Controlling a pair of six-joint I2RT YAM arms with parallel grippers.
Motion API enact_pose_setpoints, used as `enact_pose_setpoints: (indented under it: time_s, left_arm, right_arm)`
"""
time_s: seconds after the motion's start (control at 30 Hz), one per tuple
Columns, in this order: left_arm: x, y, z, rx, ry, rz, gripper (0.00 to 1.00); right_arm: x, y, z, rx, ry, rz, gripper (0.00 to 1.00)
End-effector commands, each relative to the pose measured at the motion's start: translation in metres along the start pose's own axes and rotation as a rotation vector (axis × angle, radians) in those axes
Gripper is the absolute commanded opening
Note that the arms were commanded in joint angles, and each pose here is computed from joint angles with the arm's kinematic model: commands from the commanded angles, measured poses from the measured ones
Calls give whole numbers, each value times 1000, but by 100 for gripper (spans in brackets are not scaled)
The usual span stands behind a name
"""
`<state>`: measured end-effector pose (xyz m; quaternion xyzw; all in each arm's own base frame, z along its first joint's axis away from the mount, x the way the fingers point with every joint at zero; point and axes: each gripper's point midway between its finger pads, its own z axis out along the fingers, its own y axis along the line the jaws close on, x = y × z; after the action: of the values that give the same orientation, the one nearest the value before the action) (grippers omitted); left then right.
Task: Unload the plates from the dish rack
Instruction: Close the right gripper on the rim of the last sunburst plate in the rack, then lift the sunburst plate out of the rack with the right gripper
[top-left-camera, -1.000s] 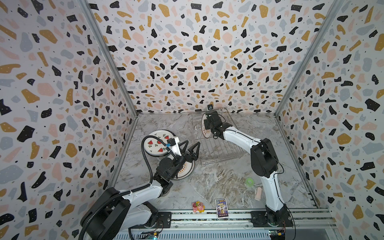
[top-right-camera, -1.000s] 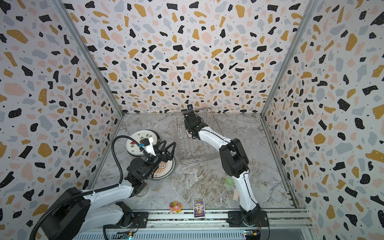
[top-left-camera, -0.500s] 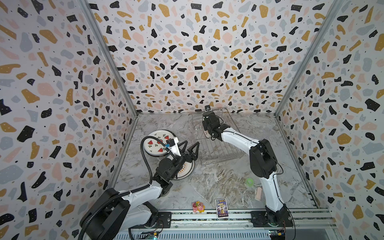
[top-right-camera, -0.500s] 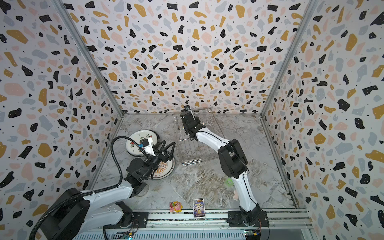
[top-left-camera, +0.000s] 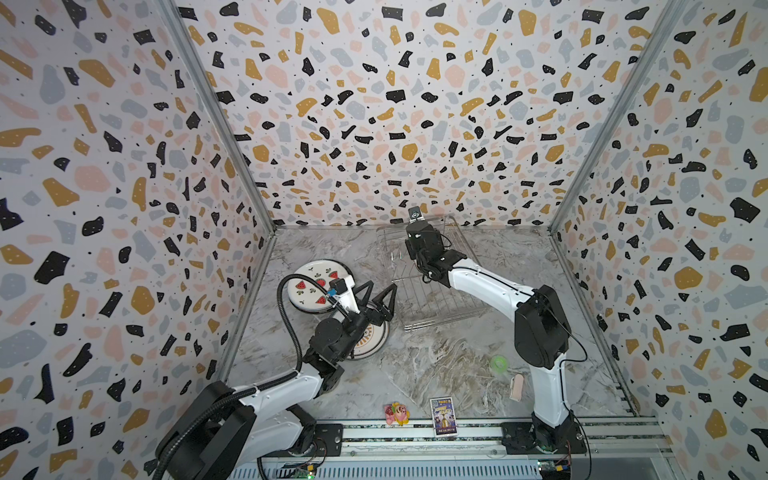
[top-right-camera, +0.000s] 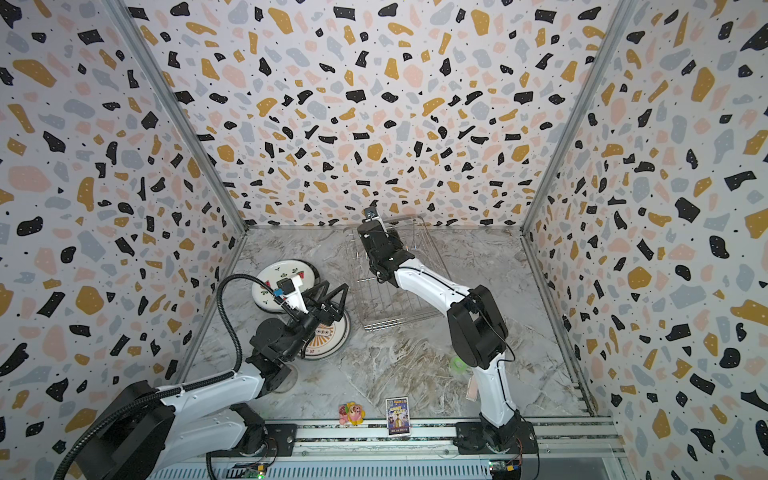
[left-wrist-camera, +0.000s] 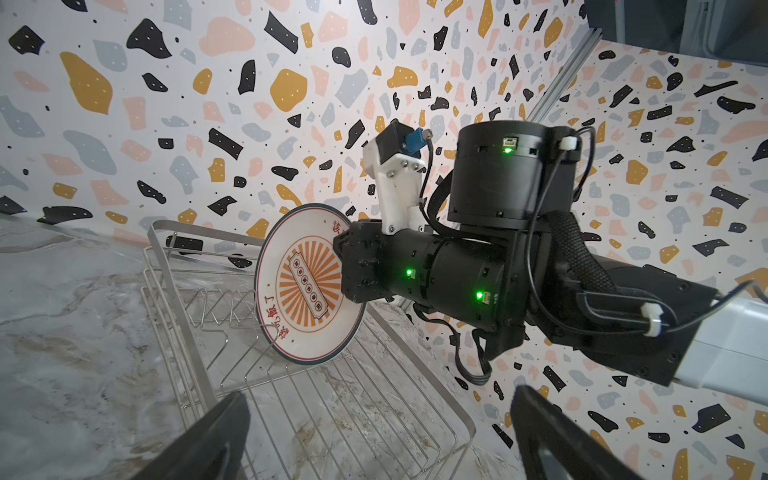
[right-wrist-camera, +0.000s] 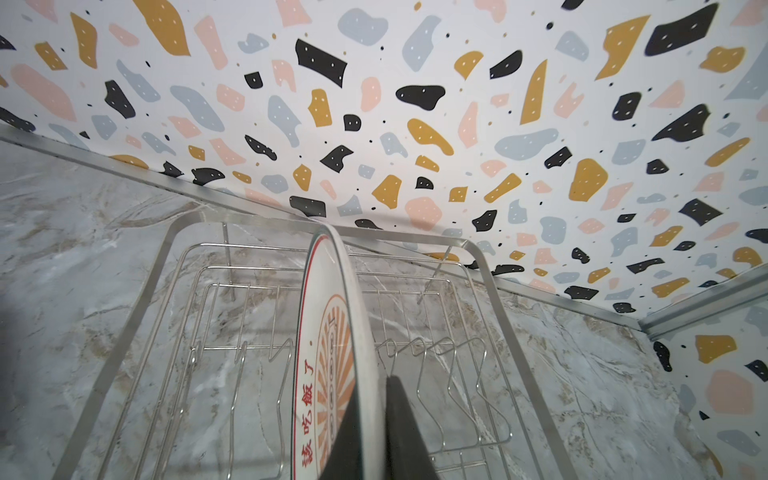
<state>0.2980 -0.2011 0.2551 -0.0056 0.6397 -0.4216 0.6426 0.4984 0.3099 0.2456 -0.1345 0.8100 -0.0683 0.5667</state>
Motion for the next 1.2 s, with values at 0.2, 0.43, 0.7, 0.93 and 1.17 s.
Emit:
enact_pose_setpoints:
  time_s: [0.2, 0.43, 0.7, 0.93, 1.17]
  left_arm:
    - [-7, -5, -7, 19, -32, -9, 100]
    - [-9, -13, -12, 60, -28, -17, 100]
    - [-12, -26, -15, 111, -14, -9, 100]
    - [-7, -32, -19, 140, 25, -2, 100]
    - [6, -45, -34, 247, 66, -2, 100]
  right_arm:
    - [-49, -30, -60, 42, -162, 66, 1]
    - [-48, -44, -96, -26, -212, 121, 1]
    - [-39, -60, -141, -264, -277, 246, 0]
    - [-29, -69, -185, -476, -343, 329, 1]
    - [-13, -64, -222, -680, -393, 388, 1]
